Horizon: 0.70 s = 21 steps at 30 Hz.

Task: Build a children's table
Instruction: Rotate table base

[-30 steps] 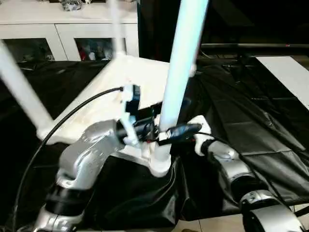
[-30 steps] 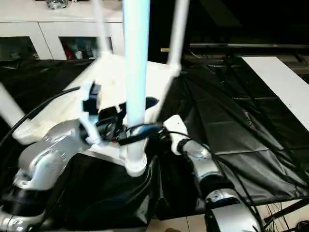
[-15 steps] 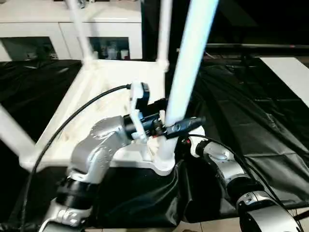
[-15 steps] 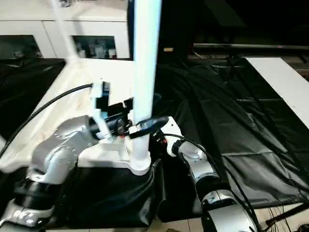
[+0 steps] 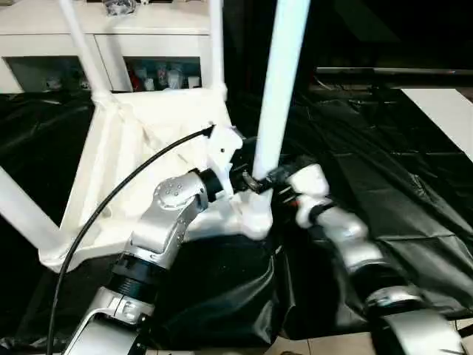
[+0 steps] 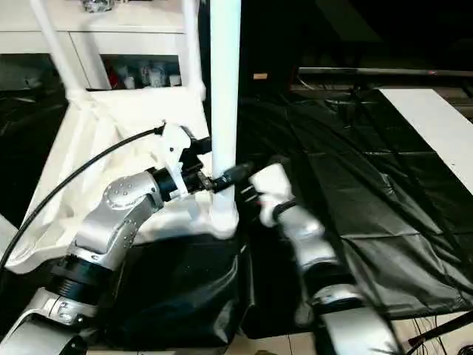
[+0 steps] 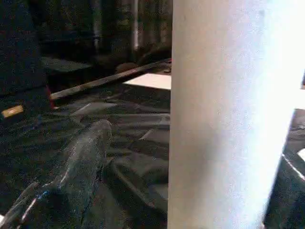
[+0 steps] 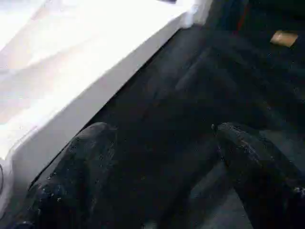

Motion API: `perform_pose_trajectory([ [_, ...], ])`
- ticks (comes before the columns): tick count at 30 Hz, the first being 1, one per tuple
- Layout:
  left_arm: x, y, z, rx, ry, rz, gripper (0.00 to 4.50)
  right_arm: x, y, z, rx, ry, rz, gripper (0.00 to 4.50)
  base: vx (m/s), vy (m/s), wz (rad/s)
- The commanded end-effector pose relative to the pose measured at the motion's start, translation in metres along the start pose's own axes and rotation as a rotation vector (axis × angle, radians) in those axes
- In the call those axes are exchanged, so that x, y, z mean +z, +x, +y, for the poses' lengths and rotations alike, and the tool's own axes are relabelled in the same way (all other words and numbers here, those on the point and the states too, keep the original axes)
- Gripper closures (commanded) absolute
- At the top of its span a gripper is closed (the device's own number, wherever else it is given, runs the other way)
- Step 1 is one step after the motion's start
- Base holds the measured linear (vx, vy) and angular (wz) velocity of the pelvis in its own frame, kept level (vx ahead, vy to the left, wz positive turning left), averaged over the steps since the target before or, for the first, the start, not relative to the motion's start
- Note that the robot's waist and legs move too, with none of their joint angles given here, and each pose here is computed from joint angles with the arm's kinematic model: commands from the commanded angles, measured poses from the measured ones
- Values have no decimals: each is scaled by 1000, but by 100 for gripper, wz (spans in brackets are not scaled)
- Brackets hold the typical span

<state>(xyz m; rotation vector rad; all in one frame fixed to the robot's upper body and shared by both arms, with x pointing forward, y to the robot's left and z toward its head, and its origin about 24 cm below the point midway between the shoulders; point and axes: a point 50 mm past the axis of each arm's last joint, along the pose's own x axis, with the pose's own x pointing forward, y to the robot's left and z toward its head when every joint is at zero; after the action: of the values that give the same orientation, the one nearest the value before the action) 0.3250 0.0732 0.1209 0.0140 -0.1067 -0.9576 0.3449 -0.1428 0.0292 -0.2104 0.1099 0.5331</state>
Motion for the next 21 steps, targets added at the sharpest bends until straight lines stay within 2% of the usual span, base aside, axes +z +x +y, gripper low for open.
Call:
perform_pose_trajectory([
  [1,2,-5,-1,-39,-15,-36,10,4,-5,-8,-3,7,-41,69,0,0,0],
  [3,2,-10,-8,-120,-33,-38,10,4,-10,-12,10,-8,-40,69,0,0,0],
  [6,-9,-26,-22,-287,-45,25,10,0,-23,-25,21,-54,-15,69,0,0,0],
  [9,-17,-37,-26,-363,-79,79,10,0,-29,-31,28,-86,-1,69,0,0,0],
  [12,-31,-51,-18,-366,-66,184,10,-1,-36,-30,117,-119,21,69,0,0,0],
  [14,-44,-61,-6,-324,2,295,10,-4,-42,-26,198,-157,52,69,0,0,0],
  [16,-51,-65,0,-308,35,355,10,-4,-43,-23,233,-164,59,69,0,0,0],
  [17,-55,-67,3,-298,51,388,37,-4,-44,-20,260,-169,64,69,0,0,0],
  [21,-66,-74,18,-256,78,501,61,-4,-47,-4,410,-229,74,69,0,0,0],
])
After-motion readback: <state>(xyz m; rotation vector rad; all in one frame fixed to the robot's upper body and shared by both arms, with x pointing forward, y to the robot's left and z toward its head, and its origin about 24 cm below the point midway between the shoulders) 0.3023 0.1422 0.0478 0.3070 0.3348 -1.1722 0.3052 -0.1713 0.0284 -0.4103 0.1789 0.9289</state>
